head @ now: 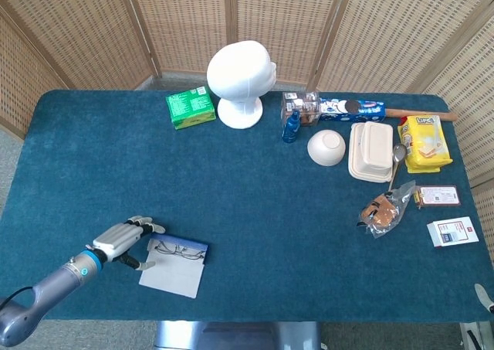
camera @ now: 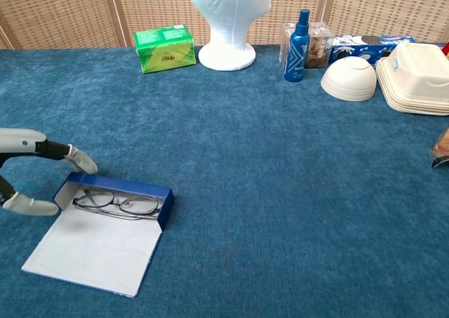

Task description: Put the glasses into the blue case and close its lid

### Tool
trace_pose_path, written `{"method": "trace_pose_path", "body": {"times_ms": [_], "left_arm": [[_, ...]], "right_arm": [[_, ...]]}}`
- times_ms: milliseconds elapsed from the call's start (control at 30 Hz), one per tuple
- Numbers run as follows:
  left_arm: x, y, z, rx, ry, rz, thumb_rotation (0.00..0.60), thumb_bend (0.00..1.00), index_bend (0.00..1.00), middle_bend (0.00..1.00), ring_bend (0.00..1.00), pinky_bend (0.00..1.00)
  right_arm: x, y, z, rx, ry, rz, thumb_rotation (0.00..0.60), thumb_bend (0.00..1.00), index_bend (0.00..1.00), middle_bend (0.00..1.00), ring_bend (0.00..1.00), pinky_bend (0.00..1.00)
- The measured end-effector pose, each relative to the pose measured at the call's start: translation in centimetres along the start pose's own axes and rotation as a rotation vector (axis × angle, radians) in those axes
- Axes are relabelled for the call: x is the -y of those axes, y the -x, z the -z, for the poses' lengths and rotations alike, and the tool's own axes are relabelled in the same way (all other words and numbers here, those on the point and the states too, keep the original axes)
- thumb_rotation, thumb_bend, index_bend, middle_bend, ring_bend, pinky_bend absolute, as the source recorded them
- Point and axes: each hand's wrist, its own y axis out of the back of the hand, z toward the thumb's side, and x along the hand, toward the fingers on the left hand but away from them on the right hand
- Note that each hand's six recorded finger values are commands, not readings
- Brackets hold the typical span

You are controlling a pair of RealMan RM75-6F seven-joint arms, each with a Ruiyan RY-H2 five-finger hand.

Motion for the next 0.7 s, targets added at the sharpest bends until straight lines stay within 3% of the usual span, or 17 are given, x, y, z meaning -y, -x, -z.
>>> {"method": "trace_pose_path", "body": {"times_ms": [700], "left_arm": [[1.8, 1.5, -1.6, 0.065, 0.012, 0.043, 0.419, 0.23, 0.15, 0.19, 0.05, 0.00]], "right_arm": [[-0.1, -0.2, 0.1, -0.002, 0.001, 0.000, 0.525, 0.22, 0.00, 0.13, 0.00, 0.16]]}}
